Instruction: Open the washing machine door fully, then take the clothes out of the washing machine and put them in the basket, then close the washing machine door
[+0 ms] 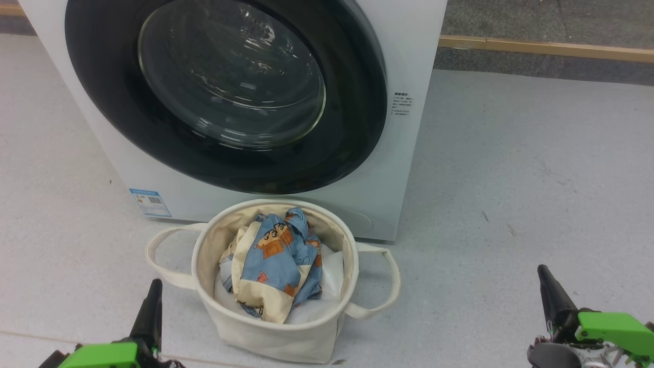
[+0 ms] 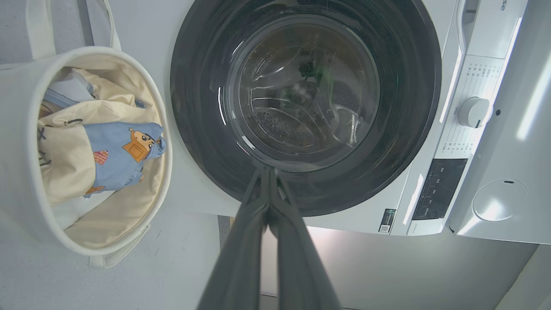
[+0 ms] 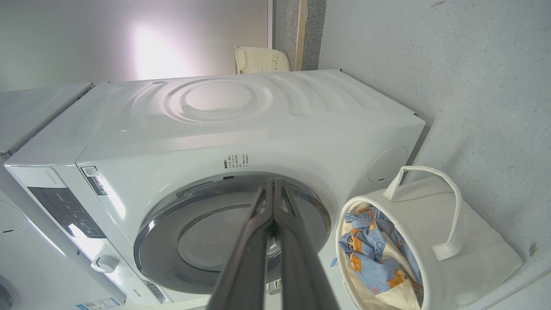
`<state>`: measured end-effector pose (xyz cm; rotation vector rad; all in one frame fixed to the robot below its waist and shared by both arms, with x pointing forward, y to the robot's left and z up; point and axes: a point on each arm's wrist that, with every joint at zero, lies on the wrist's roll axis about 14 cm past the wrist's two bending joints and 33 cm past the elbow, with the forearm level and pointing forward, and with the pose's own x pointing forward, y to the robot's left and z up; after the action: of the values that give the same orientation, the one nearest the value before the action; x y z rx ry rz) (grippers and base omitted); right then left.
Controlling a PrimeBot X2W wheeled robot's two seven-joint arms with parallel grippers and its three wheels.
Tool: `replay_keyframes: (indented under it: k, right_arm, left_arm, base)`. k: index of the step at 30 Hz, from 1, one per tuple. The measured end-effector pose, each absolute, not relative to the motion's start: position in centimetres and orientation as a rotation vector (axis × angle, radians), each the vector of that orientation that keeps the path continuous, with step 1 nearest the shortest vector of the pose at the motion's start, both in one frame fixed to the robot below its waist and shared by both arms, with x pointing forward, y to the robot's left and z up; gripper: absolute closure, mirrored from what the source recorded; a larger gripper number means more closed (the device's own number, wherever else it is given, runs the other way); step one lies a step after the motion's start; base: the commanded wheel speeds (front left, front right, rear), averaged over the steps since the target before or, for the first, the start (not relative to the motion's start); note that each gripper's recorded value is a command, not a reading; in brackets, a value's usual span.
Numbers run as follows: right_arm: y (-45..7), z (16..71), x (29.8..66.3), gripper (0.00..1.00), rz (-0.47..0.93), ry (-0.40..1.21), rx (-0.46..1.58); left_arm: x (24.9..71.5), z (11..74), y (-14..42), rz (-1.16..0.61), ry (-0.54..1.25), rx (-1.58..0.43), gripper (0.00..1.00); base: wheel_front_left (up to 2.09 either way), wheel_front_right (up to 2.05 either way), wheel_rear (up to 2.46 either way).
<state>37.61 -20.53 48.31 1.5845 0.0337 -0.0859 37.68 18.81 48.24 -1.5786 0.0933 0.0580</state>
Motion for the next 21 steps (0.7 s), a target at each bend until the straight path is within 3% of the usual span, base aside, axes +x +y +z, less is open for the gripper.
replay_keyframes:
  k: [21]
  right_arm:
    - [-20.52, 48.31, 37.61, 1.00, -0.086, 0.034, 1.584]
  left_arm:
    - [37.69, 48.24, 18.82, 0.058, 0.093, -1.579, 1.00]
  base:
    - [0.00, 0.00, 0.00]
